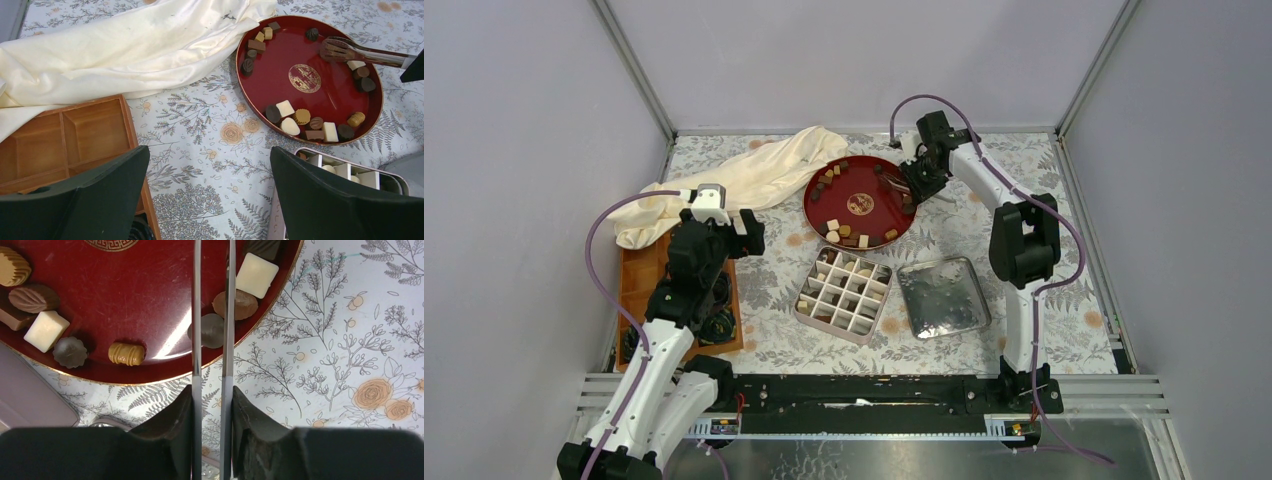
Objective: Pack the chocolate
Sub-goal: Pick up the fake chocolate from the plate.
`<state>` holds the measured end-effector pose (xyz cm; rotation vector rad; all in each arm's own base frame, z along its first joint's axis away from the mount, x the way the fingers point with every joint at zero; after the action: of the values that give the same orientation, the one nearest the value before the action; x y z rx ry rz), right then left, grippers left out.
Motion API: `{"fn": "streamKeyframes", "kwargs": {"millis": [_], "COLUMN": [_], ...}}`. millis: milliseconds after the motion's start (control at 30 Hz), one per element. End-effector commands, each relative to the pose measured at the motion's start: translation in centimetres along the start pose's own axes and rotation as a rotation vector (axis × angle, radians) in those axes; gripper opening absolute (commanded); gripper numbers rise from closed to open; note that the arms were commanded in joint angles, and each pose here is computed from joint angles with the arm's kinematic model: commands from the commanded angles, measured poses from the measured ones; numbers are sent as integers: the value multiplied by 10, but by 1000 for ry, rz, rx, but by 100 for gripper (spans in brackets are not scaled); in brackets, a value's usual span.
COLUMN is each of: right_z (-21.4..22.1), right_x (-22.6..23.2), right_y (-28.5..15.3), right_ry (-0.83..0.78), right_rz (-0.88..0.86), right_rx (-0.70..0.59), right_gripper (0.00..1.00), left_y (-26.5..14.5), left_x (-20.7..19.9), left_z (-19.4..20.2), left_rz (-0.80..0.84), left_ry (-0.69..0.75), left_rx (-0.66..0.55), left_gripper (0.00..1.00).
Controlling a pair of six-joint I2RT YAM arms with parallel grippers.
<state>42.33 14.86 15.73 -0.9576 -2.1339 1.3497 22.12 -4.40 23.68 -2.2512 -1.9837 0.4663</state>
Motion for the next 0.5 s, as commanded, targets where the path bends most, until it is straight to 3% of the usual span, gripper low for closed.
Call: {"fn": "streamKeyframes", "kwargs": {"millis": [0, 200, 467], "right_z": [-13, -10, 10], "right_x": [0, 5, 36], "right_y": [-13, -36, -92], "right_ry": [-17, -30, -107], "right_rz": [14, 30, -77], "right_rx": [-50, -104, -250], "right_gripper": [24, 8, 0], "left_y": [1, 0, -1], "left_x": [-2, -2, -2], "left_z": [-5, -5, -6], "left_rz": [18, 17, 23], "left_ry": [17, 18, 18], "left_rx": [-40, -41, -44], "left_gripper": [99, 99, 99]}}
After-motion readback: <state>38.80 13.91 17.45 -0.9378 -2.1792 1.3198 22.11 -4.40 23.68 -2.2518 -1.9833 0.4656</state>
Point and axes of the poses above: each gripper's point midway between its finger pads, its own y axis out along the fingers, its own x axis along the line the jaws close on, z = x × y, the point moved 8 cm from there along -y, back along the fingers, and after that the axes turned 2 degrees about -y, right-handed, at the moved point
